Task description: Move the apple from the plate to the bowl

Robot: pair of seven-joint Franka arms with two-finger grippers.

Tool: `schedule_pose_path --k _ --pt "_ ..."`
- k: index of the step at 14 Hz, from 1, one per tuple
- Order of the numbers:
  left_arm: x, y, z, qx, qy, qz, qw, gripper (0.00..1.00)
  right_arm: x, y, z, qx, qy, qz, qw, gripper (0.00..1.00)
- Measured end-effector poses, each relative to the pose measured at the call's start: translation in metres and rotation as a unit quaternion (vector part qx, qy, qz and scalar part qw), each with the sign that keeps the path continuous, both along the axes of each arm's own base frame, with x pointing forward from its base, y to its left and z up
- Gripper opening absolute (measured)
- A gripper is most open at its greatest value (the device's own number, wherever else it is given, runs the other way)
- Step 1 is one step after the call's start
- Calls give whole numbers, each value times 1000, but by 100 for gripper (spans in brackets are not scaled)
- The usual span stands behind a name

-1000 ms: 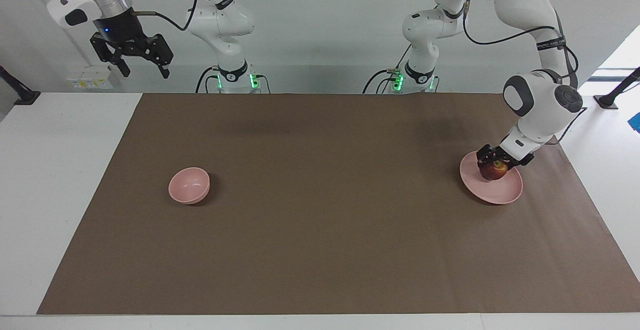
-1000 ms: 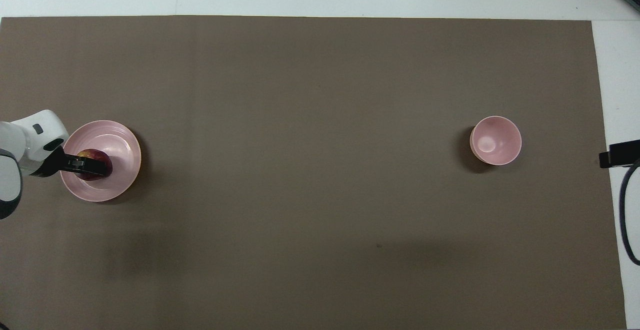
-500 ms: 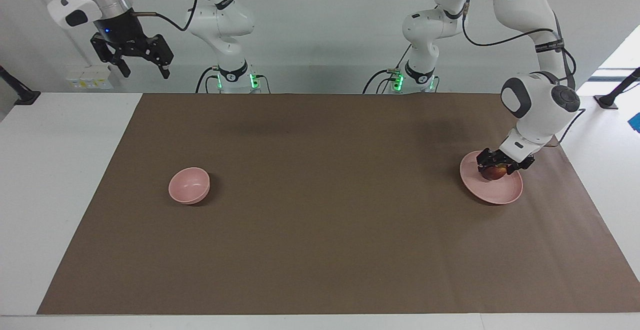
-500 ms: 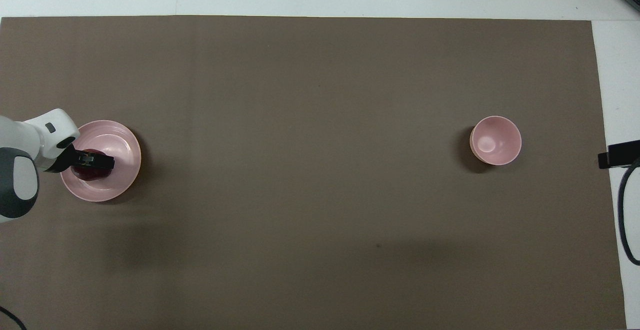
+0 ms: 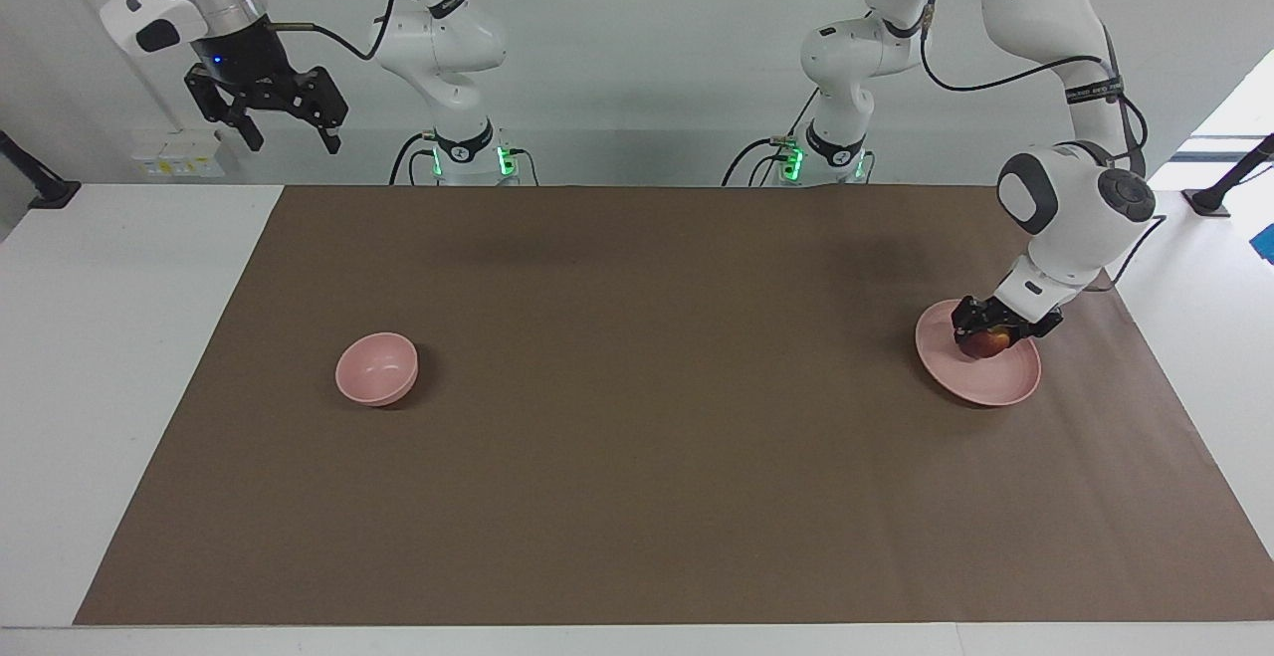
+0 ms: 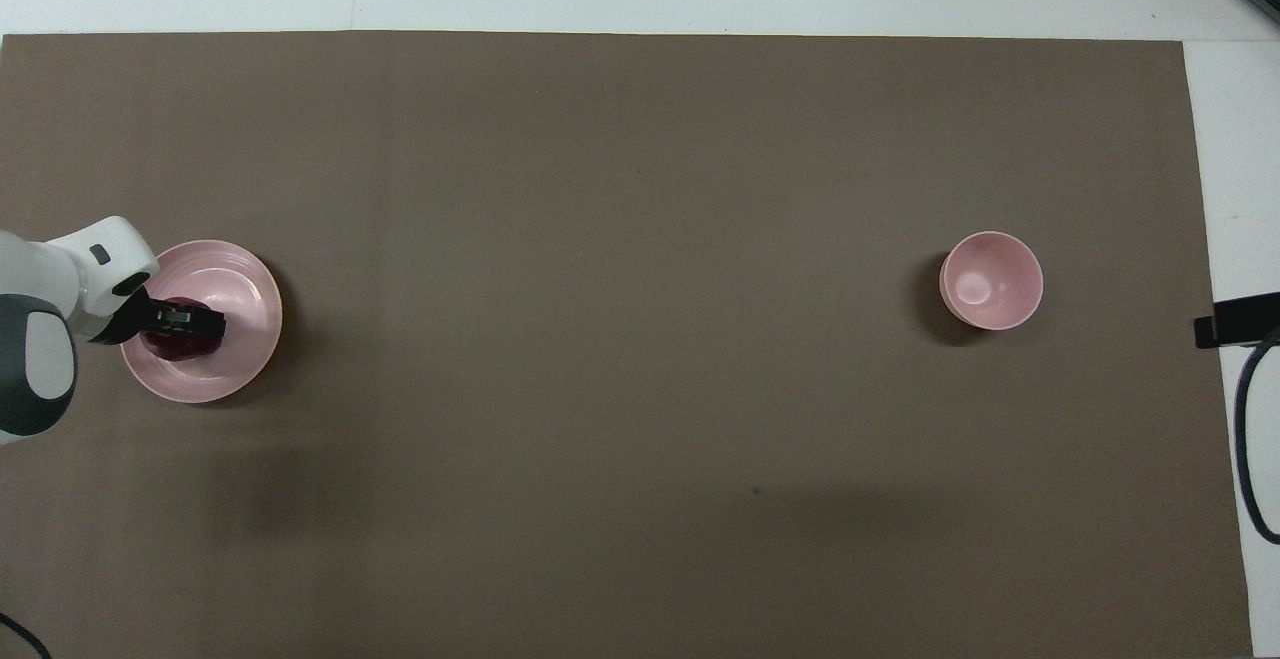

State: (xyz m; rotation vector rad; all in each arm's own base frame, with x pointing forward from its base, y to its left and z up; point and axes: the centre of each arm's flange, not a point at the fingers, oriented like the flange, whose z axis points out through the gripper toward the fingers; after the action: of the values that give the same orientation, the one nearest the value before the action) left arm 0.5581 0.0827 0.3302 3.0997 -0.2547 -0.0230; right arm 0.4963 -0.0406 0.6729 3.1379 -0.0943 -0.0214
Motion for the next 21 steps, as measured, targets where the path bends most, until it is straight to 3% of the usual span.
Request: schedule_pose_path --k 6,9,13,17,21 --pt "27 2 50 -7 25 1 1000 79 -2 0 -6 18 5 12 1000 100" --pt "33 -2 75 -14 39 31 999 79 -5 -23 -19 102 6 19 995 100" --pt "35 -13 83 -62 49 84 993 79 -9 -54 -43 182 -8 71 981 100" --pt "34 -20 77 -68 57 106 990 79 6 -40 -88 260 -46 127 956 100" --pt "30 -31 72 -66 80 141 985 79 23 -11 -118 311 -56 149 937 100"
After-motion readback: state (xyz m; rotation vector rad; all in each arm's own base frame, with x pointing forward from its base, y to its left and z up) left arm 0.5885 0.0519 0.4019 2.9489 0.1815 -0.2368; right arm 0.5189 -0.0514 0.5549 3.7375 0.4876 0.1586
